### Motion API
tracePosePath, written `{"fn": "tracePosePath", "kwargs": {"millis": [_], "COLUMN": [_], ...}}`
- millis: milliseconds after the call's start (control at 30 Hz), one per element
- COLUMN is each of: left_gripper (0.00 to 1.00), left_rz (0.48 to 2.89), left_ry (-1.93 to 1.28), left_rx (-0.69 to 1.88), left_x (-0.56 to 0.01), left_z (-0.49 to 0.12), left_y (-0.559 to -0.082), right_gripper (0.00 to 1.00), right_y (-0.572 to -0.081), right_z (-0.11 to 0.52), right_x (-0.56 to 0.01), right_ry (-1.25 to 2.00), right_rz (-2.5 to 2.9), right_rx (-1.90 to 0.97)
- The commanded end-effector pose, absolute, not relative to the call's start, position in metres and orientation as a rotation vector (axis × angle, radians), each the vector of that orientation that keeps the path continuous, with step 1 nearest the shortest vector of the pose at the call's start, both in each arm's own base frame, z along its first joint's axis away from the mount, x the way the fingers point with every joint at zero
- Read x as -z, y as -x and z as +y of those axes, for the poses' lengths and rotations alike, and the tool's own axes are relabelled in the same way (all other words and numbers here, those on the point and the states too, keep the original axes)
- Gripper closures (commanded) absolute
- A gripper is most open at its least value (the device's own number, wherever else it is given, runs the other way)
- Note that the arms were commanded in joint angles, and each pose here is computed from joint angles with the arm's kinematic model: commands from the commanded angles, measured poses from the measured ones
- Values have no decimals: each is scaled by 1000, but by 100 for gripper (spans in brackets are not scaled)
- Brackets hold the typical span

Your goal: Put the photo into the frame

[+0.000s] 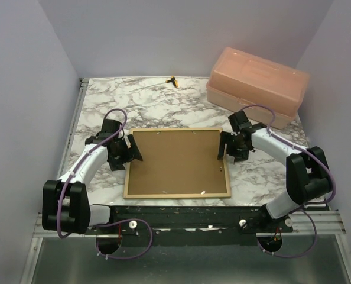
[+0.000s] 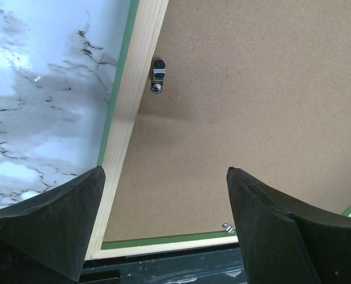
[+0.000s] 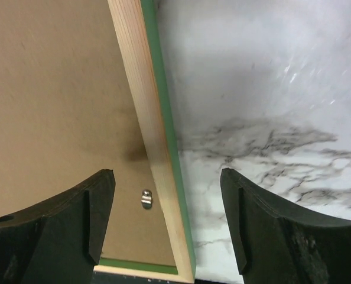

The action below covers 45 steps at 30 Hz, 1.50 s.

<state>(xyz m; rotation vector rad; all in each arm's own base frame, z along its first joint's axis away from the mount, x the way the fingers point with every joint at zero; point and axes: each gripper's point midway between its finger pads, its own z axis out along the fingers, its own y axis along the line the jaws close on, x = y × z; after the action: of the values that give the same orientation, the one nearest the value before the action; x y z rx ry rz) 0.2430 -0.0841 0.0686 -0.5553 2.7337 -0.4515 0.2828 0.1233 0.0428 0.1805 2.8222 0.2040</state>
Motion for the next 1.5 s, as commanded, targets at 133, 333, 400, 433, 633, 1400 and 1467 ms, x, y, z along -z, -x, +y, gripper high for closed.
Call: {"fn": "tracePosePath", "kwargs": {"millis": [133,333,400,433,633,1400,1467], "left_gripper": [15,16,16,16,16,16,16], "left_rz": [2736,2745,2750,2752,2755,2762,2762], "left_ry": [542,547,548,548,549,551,552], "left_rx": [480,470,476,480,474,450,450], "left_x": [-63,-60,-58,-57,-58,-55,-55], "left_z": [-86,-85,-86,-87,-86,-84,-84], "left_y": [-247,-247,-247,-247,-246,-247,-247], "right_gripper": [24,39,46,48,68,100,100], "right_y": [-237,-229,-230,-229,-230,-242,-242], "right_z": [141,138,135,133,126,133,134], "right_x": [-27,-15,-12,-10,-3,-13,-11], "right_ry": [-128,-113,-115,-115,-104,134,150], "right_rz": [2949,2976,2977,2978,2979,2855,2852], "right_rx": [-326,-215,-170,-148,-28,187,175]}}
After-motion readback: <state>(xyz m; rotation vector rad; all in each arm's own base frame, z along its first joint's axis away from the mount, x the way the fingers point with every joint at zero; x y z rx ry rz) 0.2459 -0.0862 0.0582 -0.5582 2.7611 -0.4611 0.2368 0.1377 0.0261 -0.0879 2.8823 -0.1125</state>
